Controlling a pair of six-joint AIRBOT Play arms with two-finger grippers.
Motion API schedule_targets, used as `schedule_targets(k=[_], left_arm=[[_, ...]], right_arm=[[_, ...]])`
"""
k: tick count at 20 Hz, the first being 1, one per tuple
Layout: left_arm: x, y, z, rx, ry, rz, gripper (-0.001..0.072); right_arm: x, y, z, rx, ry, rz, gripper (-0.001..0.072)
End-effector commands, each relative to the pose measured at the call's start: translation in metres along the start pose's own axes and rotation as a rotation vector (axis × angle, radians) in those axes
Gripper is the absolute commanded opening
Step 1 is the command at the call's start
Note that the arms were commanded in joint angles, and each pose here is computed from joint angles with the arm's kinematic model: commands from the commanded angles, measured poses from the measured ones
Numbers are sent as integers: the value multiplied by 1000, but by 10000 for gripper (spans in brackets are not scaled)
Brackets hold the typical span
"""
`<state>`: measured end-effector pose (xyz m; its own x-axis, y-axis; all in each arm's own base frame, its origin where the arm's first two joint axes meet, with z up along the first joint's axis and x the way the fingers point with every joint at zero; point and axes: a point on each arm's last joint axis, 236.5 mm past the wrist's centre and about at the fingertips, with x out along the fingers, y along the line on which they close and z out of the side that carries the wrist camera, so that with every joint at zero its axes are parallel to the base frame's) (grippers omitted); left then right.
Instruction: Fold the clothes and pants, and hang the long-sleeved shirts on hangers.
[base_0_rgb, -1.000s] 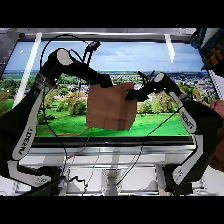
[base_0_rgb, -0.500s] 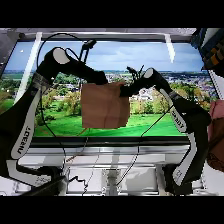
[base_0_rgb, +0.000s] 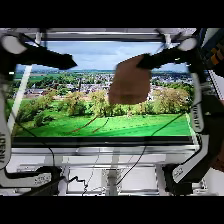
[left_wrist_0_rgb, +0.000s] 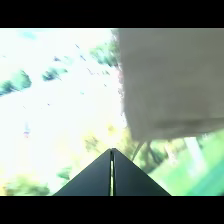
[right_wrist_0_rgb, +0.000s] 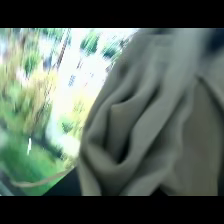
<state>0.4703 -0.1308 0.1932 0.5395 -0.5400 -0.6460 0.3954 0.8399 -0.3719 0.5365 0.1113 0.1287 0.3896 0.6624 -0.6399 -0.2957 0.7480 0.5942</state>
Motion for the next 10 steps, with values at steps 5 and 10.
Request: schedule_targets(k=[5, 10], left_arm=[[-114, 31, 30, -17, -215, 153, 29], [-132, 25, 32, -4, -245, 168, 30]], right_arm=[[-242, -101, 7, 308, -355, -227, 13], [-389, -158, -48, 572, -605, -400, 13]])
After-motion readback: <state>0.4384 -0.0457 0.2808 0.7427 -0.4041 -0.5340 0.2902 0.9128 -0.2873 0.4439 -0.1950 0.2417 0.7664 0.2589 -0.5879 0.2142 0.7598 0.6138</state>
